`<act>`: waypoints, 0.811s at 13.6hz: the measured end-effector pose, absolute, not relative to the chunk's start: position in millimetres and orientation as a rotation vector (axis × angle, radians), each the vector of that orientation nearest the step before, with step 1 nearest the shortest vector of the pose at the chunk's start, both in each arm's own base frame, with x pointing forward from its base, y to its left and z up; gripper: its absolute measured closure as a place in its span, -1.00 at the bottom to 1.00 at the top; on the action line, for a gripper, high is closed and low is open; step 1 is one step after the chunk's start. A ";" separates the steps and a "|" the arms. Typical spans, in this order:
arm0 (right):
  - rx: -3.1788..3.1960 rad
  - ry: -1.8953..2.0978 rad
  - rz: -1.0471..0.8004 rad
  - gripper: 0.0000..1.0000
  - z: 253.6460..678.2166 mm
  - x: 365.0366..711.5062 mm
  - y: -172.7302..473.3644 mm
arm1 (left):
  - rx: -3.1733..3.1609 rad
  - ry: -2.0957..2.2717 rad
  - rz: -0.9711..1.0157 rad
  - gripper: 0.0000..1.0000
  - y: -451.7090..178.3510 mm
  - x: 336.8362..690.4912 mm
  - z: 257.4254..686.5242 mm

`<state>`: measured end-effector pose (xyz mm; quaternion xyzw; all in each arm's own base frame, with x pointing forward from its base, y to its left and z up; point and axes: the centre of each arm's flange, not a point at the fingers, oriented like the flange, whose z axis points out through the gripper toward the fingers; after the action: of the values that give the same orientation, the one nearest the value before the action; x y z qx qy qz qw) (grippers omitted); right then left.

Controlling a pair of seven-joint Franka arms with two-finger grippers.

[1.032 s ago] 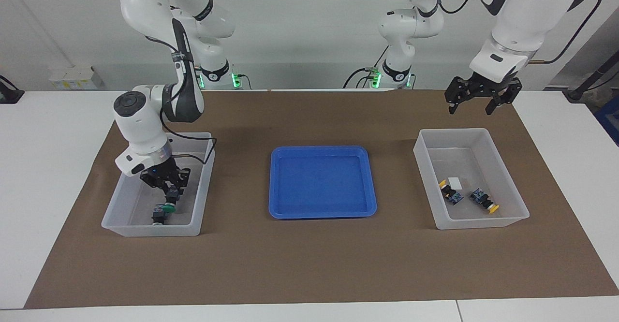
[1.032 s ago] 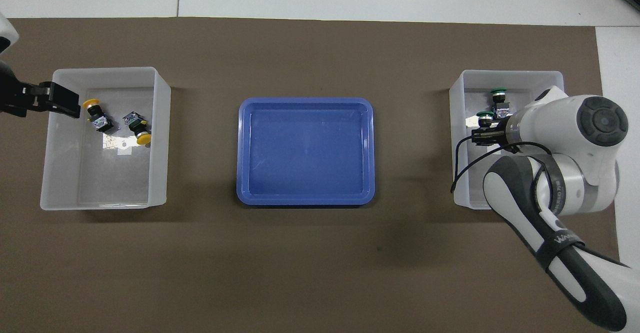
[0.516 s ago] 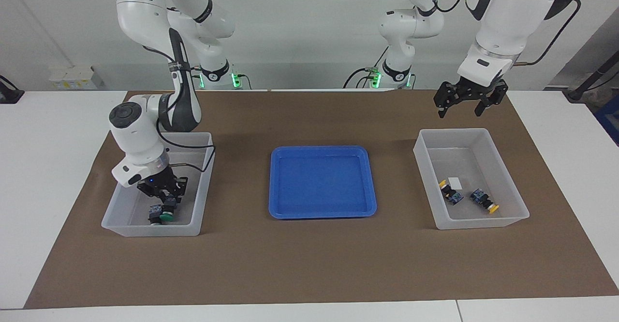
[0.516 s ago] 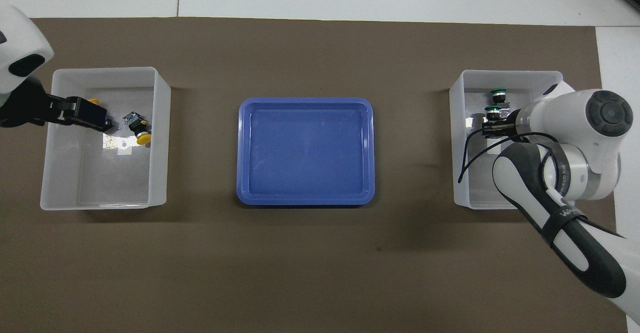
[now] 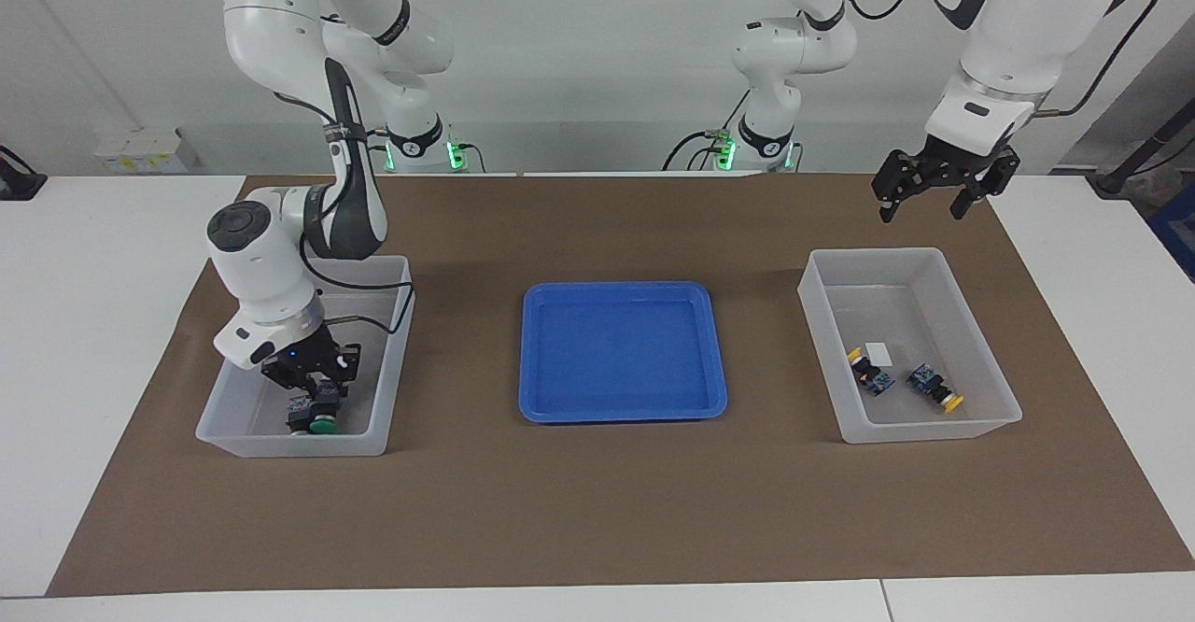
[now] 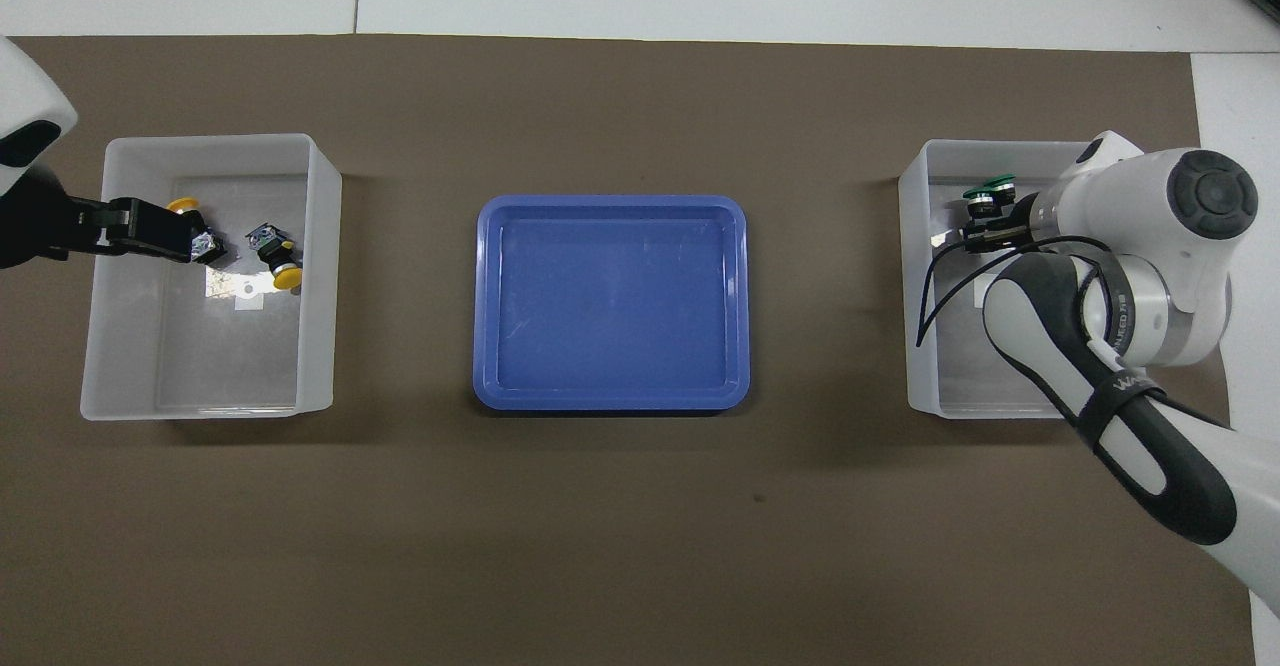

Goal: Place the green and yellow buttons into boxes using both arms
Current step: 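Lower and release the green button with the right gripper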

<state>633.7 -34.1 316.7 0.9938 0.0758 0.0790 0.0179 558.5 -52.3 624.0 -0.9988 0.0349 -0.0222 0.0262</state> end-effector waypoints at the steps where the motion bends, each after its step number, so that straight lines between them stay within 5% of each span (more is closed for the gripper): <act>1: 3.083 0.262 0.247 0.20 316.5 633.9 -34.0 | -3.087 0.109 -0.068 -1.00 -52.8 558.4 623.7; 11: 3.060 0.340 0.332 0.20 311.9 644.4 -38.8 | -3.144 0.139 -0.132 -1.00 -62.9 562.6 623.9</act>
<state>644.4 -38.8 311.9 0.9879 0.1097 0.1071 0.0225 562.6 -62.9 623.9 -0.9981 0.0443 -0.0420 -0.0040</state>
